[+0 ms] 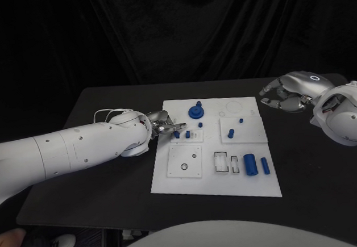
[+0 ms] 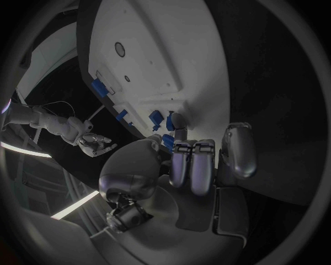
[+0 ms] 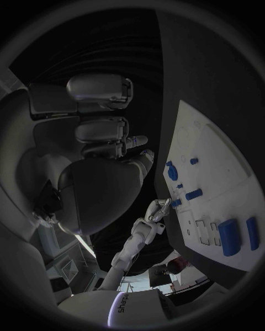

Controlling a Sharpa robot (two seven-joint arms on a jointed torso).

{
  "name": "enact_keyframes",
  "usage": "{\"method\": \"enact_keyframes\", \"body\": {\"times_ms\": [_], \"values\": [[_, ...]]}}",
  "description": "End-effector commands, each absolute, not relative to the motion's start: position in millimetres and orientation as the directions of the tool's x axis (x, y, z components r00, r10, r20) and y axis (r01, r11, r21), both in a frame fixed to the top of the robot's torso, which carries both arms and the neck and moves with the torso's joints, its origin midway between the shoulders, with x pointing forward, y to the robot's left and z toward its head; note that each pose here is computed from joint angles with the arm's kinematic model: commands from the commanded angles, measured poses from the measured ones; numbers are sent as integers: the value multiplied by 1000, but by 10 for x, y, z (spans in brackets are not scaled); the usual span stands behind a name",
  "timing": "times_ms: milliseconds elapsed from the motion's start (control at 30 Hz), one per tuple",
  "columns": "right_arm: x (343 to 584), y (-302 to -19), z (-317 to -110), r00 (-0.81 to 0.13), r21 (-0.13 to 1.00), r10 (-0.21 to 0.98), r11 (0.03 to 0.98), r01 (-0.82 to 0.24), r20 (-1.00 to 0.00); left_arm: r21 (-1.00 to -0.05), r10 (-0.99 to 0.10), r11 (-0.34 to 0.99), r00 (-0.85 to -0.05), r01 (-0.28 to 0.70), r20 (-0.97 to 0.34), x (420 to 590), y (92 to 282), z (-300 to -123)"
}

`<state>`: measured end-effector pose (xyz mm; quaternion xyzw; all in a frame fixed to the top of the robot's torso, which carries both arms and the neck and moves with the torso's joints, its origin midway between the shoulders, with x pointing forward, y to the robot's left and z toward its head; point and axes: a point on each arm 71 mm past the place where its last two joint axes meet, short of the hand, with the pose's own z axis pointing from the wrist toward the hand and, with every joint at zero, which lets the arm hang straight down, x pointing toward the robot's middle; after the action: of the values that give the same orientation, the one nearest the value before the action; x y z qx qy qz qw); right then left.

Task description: Assemble the parts on the task board

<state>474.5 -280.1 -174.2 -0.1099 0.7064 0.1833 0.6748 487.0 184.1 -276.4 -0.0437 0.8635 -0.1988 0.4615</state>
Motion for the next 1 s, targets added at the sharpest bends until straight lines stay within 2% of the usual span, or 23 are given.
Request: {"method": "enact_keyframes", "body": {"times_ms": [33, 800, 933, 1000], "values": [[4746, -2817, -1758, -73, 108, 86, 917, -383, -994, -389, -259, 914, -574, 113, -777, 4851, 1848, -2803], [4748, -2821, -1776, -89, 115, 88, 921, -372, -992, -407, -266, 903, -565, 137, -781, 4857, 1847, -2789], [4748, -2829, -1779, -95, 126, 98, 922, -367, -991, -439, -300, 882, -516, 169, -802, 4870, 1834, -2738], [4747, -2834, -1779, -96, 129, 101, 922, -365, -990, -454, -321, 865, -458, 215, -829, 4878, 1828, -2680]]}}
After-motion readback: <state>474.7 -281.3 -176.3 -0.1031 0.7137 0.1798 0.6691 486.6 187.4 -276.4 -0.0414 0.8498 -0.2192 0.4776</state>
